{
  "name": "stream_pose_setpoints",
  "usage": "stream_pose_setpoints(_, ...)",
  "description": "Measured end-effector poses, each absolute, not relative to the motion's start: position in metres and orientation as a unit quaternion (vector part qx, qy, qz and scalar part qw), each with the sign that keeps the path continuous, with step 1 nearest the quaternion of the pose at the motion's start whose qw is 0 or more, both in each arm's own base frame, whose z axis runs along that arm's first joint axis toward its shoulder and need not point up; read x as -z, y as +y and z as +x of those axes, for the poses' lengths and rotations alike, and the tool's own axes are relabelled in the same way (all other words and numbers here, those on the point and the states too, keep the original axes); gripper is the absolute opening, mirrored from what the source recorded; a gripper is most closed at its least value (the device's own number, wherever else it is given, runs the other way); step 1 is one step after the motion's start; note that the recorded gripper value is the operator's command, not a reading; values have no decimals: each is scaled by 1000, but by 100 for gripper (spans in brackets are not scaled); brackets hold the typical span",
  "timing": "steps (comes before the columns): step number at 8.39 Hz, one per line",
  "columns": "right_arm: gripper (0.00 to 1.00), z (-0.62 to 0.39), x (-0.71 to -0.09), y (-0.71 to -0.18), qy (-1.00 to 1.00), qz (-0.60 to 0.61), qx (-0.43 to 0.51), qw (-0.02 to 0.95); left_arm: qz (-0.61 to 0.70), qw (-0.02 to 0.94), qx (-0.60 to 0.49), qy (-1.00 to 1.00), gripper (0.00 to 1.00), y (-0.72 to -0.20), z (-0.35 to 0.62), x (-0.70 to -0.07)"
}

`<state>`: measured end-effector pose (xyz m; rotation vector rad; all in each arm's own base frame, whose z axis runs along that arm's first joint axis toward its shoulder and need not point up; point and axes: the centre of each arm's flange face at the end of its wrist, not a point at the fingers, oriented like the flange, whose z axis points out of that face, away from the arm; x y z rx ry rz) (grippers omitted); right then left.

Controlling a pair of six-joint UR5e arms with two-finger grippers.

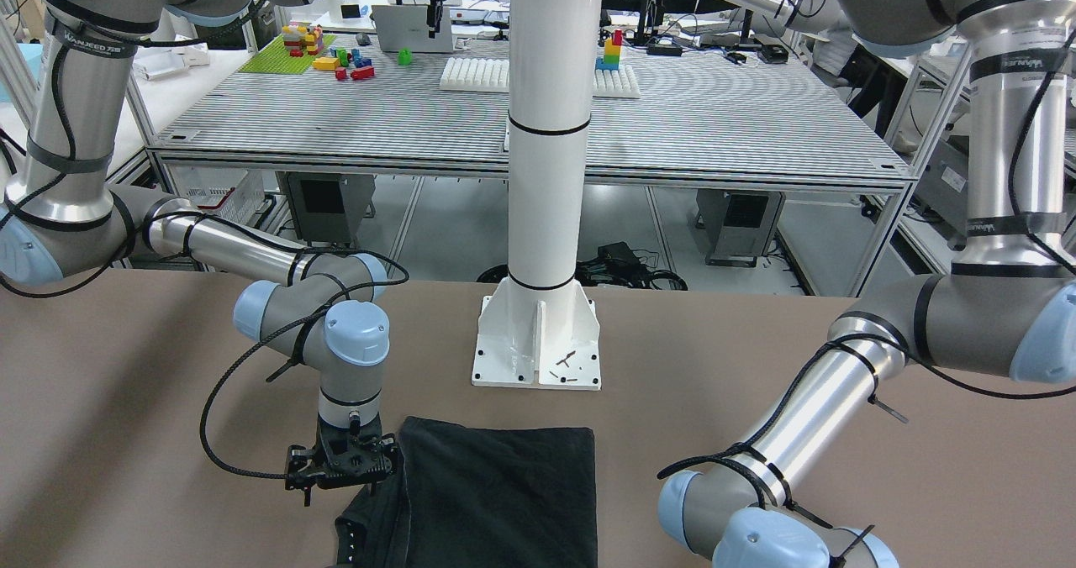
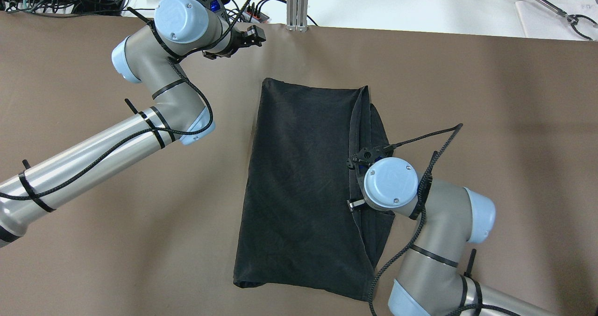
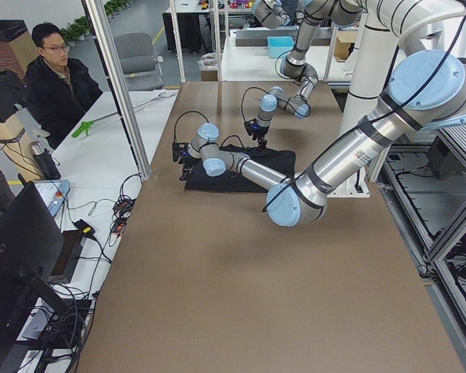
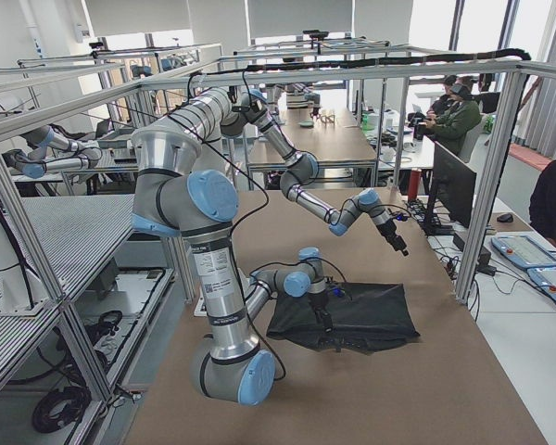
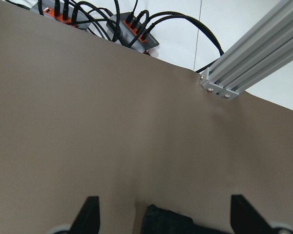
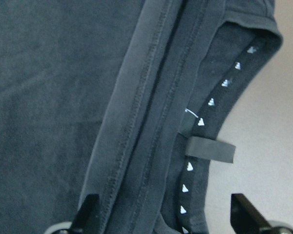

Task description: Fold clothes

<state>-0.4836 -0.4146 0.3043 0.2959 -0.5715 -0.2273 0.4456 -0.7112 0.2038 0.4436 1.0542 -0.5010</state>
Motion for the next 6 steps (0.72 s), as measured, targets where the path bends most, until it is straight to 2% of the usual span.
stream_pose_setpoints(6, 95, -523, -310, -430, -279, 123, 71, 950, 208, 812, 234, 493, 94, -711, 445, -204)
